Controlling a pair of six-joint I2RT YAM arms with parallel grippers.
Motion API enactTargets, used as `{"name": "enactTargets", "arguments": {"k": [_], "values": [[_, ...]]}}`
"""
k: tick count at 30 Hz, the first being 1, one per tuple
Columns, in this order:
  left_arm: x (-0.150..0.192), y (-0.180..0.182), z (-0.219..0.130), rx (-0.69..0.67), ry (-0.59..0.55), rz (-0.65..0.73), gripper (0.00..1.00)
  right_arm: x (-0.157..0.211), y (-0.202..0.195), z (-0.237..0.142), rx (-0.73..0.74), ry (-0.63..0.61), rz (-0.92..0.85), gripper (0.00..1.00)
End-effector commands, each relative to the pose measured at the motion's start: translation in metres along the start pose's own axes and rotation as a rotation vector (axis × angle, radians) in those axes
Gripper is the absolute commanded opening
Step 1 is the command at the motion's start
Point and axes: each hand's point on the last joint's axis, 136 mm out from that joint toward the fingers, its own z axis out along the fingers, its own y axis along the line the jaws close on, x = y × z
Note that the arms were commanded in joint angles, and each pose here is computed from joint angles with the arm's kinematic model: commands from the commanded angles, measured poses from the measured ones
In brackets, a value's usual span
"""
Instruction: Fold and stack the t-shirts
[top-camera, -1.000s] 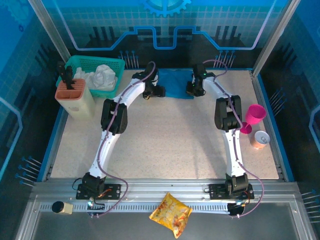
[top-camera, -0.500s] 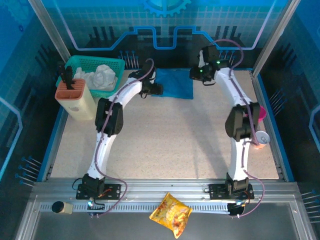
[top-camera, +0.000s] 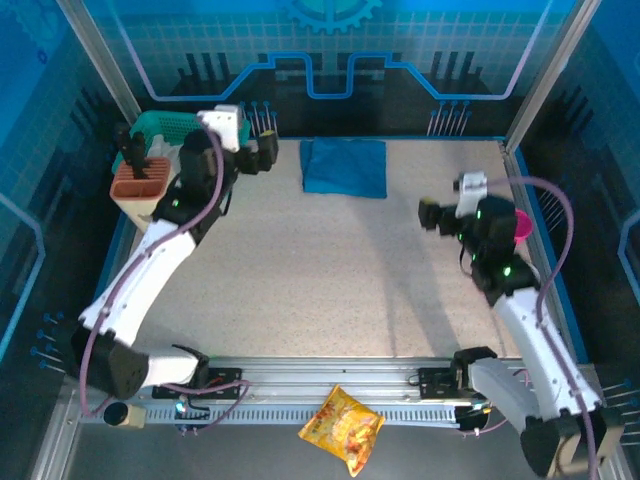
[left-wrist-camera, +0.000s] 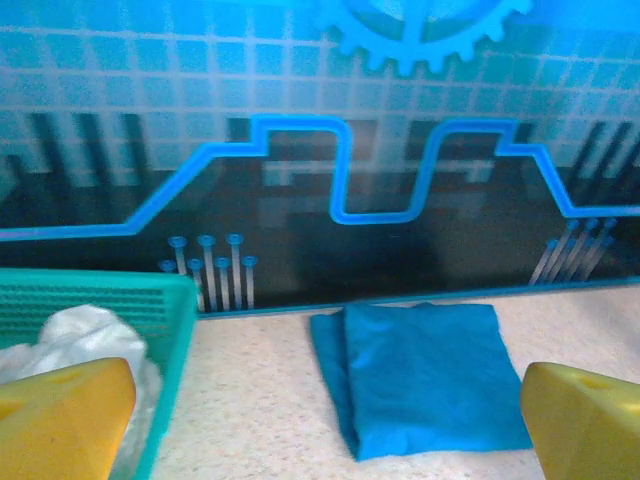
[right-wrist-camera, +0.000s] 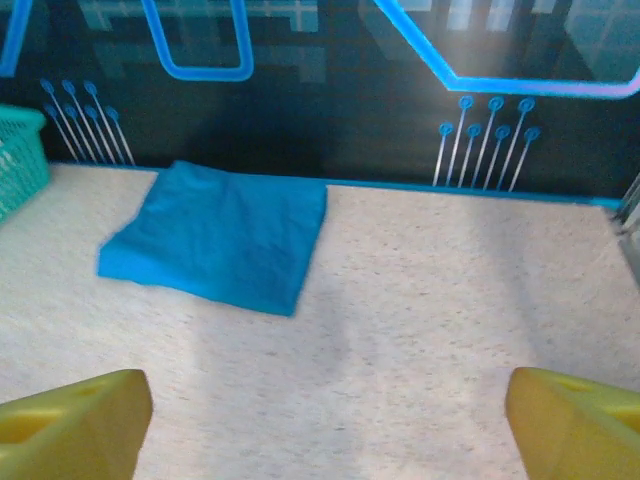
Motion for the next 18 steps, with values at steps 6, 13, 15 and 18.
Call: {"name": "enactTargets", "arguments": {"k": [6, 13, 15, 18], "values": [[0.134, 0.073, -0.020, -0.176, -0.070, 0.093, 0.99, 0.060, -0.023, 0.022, 0.099, -0.126, -0.071, 0.99], [0.205, 0.108, -0.019, -0.306, 0.088, 0.131, 0.99, 0.100, -0.030, 0.067, 0.131, -0.116, -0.041, 0.98], [0.219, 0.110, -0.018, -0.298, 0.119, 0.130, 0.99, 0.103, -0.028, 0.075, 0.122, -0.161, -0.032, 0.98], [0.237, 0.108, -0.015, -0.251, 0.098, 0.116, 0.99, 0.116, -0.024, 0.086, 0.108, -0.159, -0.049, 0.98]]}}
